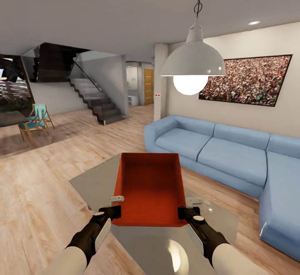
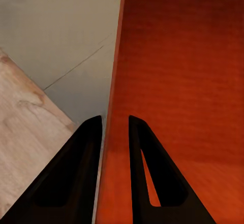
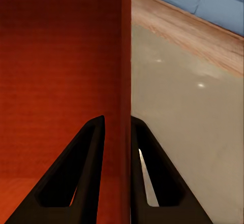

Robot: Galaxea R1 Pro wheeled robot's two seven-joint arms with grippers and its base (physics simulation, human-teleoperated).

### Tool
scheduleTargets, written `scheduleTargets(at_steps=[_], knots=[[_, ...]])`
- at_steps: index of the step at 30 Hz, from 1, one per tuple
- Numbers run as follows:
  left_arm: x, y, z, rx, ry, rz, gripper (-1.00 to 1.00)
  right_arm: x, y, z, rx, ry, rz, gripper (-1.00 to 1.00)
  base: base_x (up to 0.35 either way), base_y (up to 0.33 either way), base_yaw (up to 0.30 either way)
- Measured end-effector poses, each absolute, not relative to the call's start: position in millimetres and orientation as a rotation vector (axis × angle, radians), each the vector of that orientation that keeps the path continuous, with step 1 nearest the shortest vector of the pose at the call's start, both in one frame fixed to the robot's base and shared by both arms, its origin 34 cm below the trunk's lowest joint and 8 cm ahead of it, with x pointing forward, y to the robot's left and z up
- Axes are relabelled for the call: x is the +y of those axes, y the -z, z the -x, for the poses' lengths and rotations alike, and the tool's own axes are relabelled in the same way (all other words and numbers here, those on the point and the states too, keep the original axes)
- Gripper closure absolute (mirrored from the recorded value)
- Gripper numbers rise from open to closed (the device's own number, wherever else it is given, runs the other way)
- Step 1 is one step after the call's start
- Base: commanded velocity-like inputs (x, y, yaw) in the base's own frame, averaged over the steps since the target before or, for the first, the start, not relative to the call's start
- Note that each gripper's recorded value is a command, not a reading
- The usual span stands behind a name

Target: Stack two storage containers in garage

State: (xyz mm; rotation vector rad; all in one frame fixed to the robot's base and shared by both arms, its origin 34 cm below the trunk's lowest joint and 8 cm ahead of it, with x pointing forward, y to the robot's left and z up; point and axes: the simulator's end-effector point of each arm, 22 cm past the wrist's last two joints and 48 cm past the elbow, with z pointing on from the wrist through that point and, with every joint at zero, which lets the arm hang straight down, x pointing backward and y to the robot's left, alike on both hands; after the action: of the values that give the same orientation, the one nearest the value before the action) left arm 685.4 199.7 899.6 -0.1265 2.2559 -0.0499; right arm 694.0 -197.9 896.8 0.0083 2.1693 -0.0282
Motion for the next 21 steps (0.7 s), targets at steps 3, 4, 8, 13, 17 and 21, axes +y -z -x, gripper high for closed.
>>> scheduleTargets(at_steps=[3, 4, 8, 13, 17, 21], knots=[[199.7, -899.6, -685.4, 2.256, 0.05, 0.127, 1.0, -197.9, -896.8, -694.0, 2.169, 0.028, -0.008, 1.0, 0.0, 0.0, 0.27], [199.7, -899.6, -685.4, 2.256, 0.05, 0.127, 1.0, -197.9, -896.8, -694.0, 2.169, 0.028, -0.008, 1.0, 0.0, 0.0, 0.27], [199.7, -899.6, -685.4, 2.256, 0.05, 0.126, 1.0, -197.9, -896.8, -694.0, 2.169, 0.028, -0.008, 1.0, 0.0, 0.0, 0.27], [199.7, -899.6, -685.4, 2.256, 0.05, 0.126, 1.0, -197.9, -896.8, -694.0, 2.169, 0.028, -0.008, 1.0, 0.0, 0.0, 0.271], [199.7, -899.6, -685.4, 2.256, 0.05, 0.126, 1.0, -197.9, -896.8, -694.0, 2.169, 0.028, -0.008, 1.0, 0.0, 0.0, 0.27], [199.7, -899.6, -685.4, 2.256, 0.05, 0.126, 1.0, -197.9, -896.8, -694.0, 2.169, 0.028, -0.008, 1.0, 0.0, 0.0, 0.271]])
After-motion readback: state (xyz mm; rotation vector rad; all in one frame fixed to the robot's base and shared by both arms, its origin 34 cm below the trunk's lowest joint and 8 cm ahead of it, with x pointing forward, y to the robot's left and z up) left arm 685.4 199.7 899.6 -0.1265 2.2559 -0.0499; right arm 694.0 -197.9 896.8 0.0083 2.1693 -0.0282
